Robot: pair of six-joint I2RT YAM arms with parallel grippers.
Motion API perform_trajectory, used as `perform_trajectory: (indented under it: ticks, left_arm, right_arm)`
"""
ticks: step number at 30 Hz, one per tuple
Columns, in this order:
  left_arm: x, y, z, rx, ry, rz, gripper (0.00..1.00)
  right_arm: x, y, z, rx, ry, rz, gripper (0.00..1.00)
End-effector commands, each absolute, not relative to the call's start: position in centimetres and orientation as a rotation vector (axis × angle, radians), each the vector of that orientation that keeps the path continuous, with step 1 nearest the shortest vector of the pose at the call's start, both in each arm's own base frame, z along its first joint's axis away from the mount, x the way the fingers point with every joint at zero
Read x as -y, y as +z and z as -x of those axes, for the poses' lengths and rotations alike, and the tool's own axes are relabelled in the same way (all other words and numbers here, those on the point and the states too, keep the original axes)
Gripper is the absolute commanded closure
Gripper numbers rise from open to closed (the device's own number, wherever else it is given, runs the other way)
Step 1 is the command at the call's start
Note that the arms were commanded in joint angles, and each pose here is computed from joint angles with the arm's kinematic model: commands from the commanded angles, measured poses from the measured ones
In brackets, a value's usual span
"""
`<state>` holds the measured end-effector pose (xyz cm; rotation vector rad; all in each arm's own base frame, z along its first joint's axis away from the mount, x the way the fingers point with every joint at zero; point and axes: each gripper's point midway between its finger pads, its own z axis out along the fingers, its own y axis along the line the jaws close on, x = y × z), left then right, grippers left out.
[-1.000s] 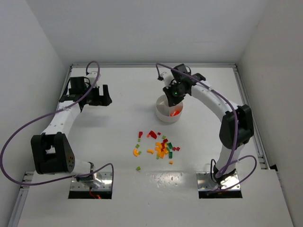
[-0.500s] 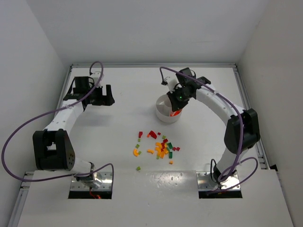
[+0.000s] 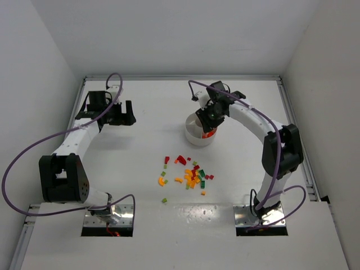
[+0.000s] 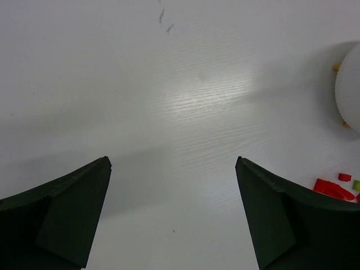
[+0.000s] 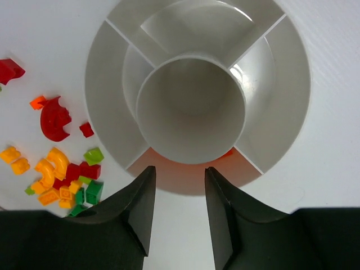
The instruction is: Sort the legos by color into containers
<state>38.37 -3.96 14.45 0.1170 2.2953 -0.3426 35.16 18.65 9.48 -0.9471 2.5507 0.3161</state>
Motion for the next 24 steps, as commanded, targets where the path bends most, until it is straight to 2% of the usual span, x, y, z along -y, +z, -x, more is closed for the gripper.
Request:
perform_trajectory:
  ticks: [1,4,5,7,11,15,20,24]
  left_arm:
    - [4.2,16.9,-39.5,-2.218,-0.333,-0.136,0.01]
    - [4.2,16.9,-39.5,-2.216,-0.328,-0.146,0.01]
    - [4.0,16.8,-39.5,-2.216,-0.312,-0.153,0.01]
    - [4.0,16.8,-39.5,-2.216,-0.311,-0.153,0.01]
    - [4.1,16.5,-39.5,-2.222,-0.32,-0.168,0.01]
    - [4.1,16.0,-39.4,-2.239,-0.318,-0.175,0.01]
    - [4.1,16.0,-39.4,-2.239,-0.318,-0.175,0.01]
    - [4.1,16.0,-39.4,-2.24,-0.323,-0.165,0.01]
  right_arm:
    - [-19.3,11.7,-37.1,-2.472,0.303,0.917,0.59]
    - [-19.9,12.2,-36.5,-2.453,0.333,0.968,0.61]
    - [-20.3,12.8,-35.6,-2.445,0.389,0.994,0.68]
    - [-21.4,13.5,-34.6,-2.403,0.459,1.066,0.74]
    - [-25.8,15.2,-30.2,-2.316,0.884,1.184,0.79]
    - [-29.7,15.3,-27.0,-2.234,0.96,1.333,0.79]
    - [-33.3,13.3,-23.2,-2.201,0.943,1.503,0.69]
    - [-34.8,10.8,-20.8,-2.227,0.933,1.612,0.69]
